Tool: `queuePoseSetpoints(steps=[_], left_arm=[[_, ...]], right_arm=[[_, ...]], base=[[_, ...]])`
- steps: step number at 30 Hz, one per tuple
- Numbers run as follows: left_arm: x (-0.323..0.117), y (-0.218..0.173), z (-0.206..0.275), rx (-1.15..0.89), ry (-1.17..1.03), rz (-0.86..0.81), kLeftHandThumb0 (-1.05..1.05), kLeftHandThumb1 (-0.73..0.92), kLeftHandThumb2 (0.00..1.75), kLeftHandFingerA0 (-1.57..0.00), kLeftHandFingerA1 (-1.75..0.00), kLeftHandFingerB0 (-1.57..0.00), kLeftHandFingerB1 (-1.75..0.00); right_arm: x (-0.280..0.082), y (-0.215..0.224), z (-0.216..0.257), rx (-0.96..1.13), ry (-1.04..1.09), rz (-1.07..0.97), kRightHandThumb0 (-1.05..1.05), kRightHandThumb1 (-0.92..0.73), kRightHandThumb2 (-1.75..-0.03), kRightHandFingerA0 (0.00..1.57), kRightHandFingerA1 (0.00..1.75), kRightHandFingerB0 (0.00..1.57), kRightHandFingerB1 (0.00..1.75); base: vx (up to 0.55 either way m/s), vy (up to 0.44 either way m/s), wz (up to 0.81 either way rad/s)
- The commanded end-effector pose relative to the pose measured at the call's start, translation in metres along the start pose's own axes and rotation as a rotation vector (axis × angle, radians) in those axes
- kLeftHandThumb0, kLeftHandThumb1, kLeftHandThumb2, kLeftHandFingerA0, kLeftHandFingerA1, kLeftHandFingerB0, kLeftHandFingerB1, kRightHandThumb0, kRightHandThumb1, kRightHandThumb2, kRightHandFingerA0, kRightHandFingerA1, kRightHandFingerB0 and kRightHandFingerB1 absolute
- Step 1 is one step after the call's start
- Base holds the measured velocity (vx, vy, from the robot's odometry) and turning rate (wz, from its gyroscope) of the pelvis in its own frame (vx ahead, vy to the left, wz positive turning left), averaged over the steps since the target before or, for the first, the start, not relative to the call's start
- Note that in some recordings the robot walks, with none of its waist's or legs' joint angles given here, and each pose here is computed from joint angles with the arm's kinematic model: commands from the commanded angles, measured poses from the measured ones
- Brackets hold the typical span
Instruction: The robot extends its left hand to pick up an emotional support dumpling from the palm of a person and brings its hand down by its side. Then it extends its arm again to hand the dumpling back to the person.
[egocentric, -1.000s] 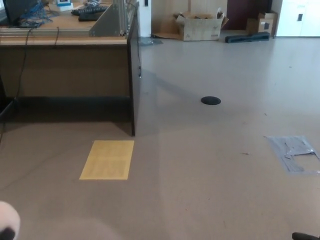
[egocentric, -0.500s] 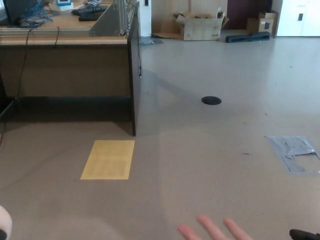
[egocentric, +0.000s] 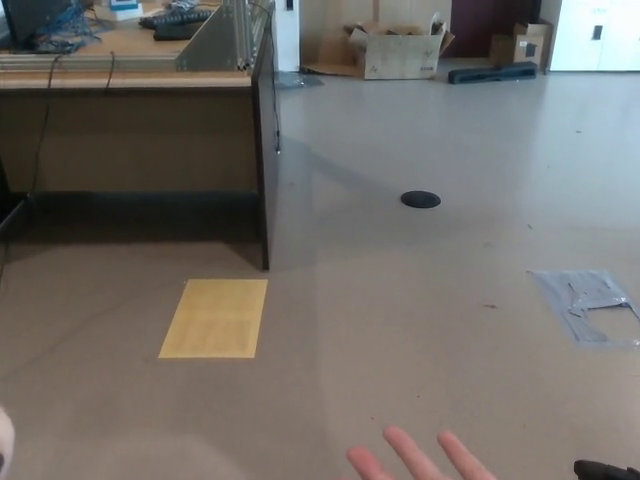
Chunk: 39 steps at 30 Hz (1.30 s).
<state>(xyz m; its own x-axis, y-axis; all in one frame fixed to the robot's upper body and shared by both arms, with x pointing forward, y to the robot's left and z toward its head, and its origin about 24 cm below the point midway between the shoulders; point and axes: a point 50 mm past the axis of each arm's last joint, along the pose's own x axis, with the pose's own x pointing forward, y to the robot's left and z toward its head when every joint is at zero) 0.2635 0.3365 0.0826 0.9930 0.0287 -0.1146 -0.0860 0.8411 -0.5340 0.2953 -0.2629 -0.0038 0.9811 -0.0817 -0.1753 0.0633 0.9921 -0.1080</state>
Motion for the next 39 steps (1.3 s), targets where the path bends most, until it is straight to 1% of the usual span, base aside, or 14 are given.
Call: queuePoseSetpoints(steps=[1, 5, 7, 17, 20, 21, 26, 27, 31, 33, 34, 37, 38, 39], left_arm=[[0.009, -0.059, 0.072, 0.323, -0.242, -0.176, -0.12, 0.79, 0.64, -0.97, -1.42, -0.86, -0.83], [0.008, -0.09, 0.089, 0.425, -0.289, -0.255, -0.12, 0.79, 0.64, -0.97, -1.42, -0.86, -0.83], [0.008, -0.205, 0.12, 0.923, -0.461, -0.602, -0.08, 0.77, 0.68, -1.0, -1.25, -0.92, -0.85], [0.011, -0.276, 0.113, 1.126, -0.449, -0.816, -0.11, 0.71, 0.67, -1.1, -1.19, -0.96, -0.8], [0.004, -0.35, 0.088, 1.237, -0.389, -1.073, -0.09, 0.68, 0.68, -1.02, -1.19, -0.94, -0.78], [0.004, -0.354, 0.085, 1.242, -0.379, -1.094, -0.07, 0.67, 0.71, -1.05, -1.21, -0.95, -0.82], [-0.002, -0.377, 0.06, 1.406, -0.33, -1.177, -0.14, 0.66, 0.73, -1.02, -1.18, -0.93, -0.81], [-0.004, -0.382, 0.049, 1.447, -0.301, -1.227, -0.15, 0.7, 0.72, -1.02, -1.21, -0.91, -0.81], [-0.008, -0.386, 0.028, 1.503, -0.243, -1.29, -0.17, 0.71, 0.74, -1.07, -1.2, -0.94, -0.83], [-0.012, -0.389, 0.008, 1.56, -0.196, -1.356, -0.17, 0.71, 0.73, -1.07, -1.17, -0.94, -0.85], [-0.013, -0.389, 0.003, 1.572, -0.177, -1.363, -0.17, 0.71, 0.72, -1.06, -1.11, -0.95, -0.83], [-0.013, -0.389, 0.002, 1.577, -0.174, -1.363, -0.17, 0.71, 0.72, -1.06, -1.11, -0.95, -0.83], [-0.017, -0.385, -0.01, 1.564, -0.138, -1.415, -0.18, 0.69, 0.76, -1.03, -0.93, -0.91, -0.81], [-0.018, -0.384, -0.013, 1.562, -0.132, -1.424, -0.19, 0.68, 0.78, -1.04, -1.0, -0.91, -0.81]], right_arm=[[-0.001, -0.002, -0.003, 0.005, 0.014, -0.014, -0.53, -0.49, -0.78, 0.8, 0.6, 0.43, 0.47], [-0.002, -0.002, -0.004, 0.002, 0.019, -0.016, -0.53, -0.49, -0.78, 0.8, 0.6, 0.43, 0.47], [-0.006, 0.0, -0.008, 0.002, 0.027, -0.01, -0.52, -0.49, -0.78, 0.79, 0.6, 0.43, 0.47], [-0.004, 0.004, -0.006, -0.021, 0.023, 0.001, -0.52, -0.5, -0.78, 0.78, 0.59, 0.42, 0.46], [-0.001, 0.008, -0.004, -0.031, 0.01, 0.025, -0.46, -0.59, -0.58, 0.84, 0.48, 0.49, 0.35], [-0.001, 0.008, -0.003, -0.03, 0.01, 0.027, -0.54, -0.49, -0.78, 0.78, 0.6, 0.42, 0.47], [-0.001, 0.011, -0.004, -0.038, 0.009, 0.038, -0.53, -0.49, -0.78, 0.79, 0.6, 0.42, 0.47], [-0.001, 0.011, -0.004, -0.045, 0.011, 0.042, -0.49, -0.58, -0.58, 0.87, 0.48, 0.51, 0.36], [-0.001, 0.011, -0.005, -0.04, 0.021, 0.041, -0.54, -0.47, -0.77, 0.81, 0.6, 0.43, 0.47], [-0.001, 0.011, -0.005, -0.047, 0.013, 0.053, -0.47, -0.58, -0.57, 0.85, 0.48, 0.57, 0.38], [-0.002, 0.011, -0.004, -0.074, 0.005, 0.07, -0.51, -0.51, -0.9, 0.83, 0.68, 0.55, 0.56], [-0.002, 0.011, -0.004, -0.078, 0.003, 0.072, -0.51, -0.51, -0.9, 0.83, 0.68, 0.55, 0.56], [-0.005, 0.012, -0.002, -0.123, -0.048, 0.103, -0.61, -0.61, -0.59, 0.92, 0.63, 0.75, 0.45], [-0.005, 0.013, -0.001, -0.141, -0.062, 0.114, -0.61, -0.63, -0.6, 0.91, 0.56, 0.77, 0.46]], base=[[0.0, 0.0, 0.0], [0.0, 0.0, 0.0], [0.0, 0.0, 0.03], [0.0, 0.0, 0.0], [0.0, 0.0, 0.0], [0.0, 0.0, 0.0], [0.0, 0.0, 0.0], [0.0, 0.0, 0.0], [0.0, 0.0, 0.0], [0.0, 0.0, 0.0], [0.0, 0.0, 0.0], [0.0, 0.0, 0.0], [0.0, 0.0, 0.0], [0.0, 0.0, 0.0]])
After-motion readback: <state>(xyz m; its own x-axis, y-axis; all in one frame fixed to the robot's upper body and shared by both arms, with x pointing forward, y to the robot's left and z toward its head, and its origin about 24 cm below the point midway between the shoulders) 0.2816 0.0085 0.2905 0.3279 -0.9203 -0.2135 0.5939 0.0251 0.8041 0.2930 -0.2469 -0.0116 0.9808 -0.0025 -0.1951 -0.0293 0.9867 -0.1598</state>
